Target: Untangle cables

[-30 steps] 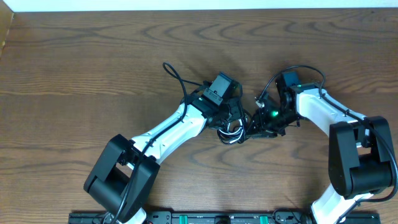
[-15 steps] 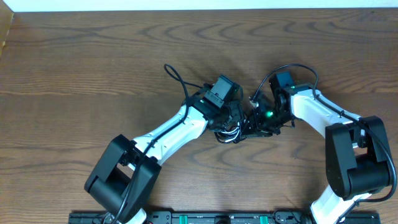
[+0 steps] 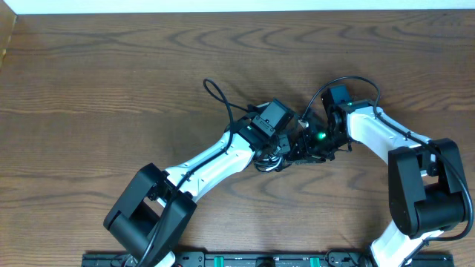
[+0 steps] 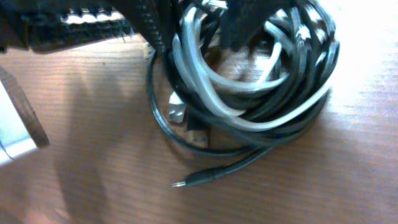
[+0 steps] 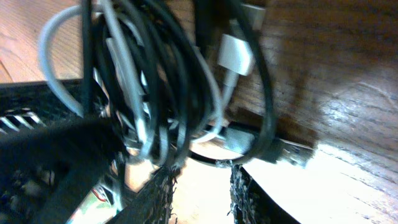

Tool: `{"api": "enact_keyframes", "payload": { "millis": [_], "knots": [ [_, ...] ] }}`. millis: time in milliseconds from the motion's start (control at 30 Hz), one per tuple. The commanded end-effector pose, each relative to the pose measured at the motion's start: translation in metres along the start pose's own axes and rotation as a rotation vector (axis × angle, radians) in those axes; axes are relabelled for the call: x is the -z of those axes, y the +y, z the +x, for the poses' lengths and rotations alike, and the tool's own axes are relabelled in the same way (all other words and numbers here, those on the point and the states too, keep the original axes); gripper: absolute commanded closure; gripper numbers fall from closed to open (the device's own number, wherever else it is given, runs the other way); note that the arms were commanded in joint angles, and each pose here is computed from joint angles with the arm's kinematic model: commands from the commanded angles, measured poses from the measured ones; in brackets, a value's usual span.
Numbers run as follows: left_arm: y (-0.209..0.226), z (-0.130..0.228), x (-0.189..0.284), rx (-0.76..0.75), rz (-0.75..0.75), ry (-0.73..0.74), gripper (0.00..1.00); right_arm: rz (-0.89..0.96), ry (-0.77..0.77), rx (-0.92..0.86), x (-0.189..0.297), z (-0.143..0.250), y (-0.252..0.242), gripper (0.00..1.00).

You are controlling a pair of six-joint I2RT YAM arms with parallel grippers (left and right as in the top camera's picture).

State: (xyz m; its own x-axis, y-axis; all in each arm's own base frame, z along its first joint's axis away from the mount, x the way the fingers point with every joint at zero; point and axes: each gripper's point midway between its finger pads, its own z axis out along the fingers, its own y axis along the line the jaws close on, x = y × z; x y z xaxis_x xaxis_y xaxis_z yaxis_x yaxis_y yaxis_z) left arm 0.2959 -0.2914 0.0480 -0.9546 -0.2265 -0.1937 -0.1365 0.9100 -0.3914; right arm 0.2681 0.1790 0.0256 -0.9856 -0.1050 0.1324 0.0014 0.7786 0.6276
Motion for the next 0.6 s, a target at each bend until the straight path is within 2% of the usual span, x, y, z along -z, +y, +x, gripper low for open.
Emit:
{"api": "enact_keyframes", "payload": {
  "millis": [0,67,200,400,567],
  "knots": [
    [0.016,-0.005,-0.002,0.001,-0.063,-0.044,0.87,-0.01,0.01,0.032,-0.003,0.002,0.001,0.71],
    [0.016,-0.005,-0.002,0.002,-0.063,-0.044,0.92,0.009,0.008,0.032,-0.003,0.001,-0.002,0.7],
    [0.018,-0.006,-0.002,0.006,-0.067,-0.042,0.92,0.015,0.005,0.023,-0.002,0.001,-0.004,0.7],
    [0.015,-0.003,0.001,0.079,0.037,0.093,0.92,-0.288,0.01,-0.012,0.016,0.0,0.035,0.71],
    [0.015,-0.009,0.008,0.186,0.128,0.189,0.92,-0.414,0.003,-0.03,0.03,-0.003,0.048,0.7]
  ]
}}
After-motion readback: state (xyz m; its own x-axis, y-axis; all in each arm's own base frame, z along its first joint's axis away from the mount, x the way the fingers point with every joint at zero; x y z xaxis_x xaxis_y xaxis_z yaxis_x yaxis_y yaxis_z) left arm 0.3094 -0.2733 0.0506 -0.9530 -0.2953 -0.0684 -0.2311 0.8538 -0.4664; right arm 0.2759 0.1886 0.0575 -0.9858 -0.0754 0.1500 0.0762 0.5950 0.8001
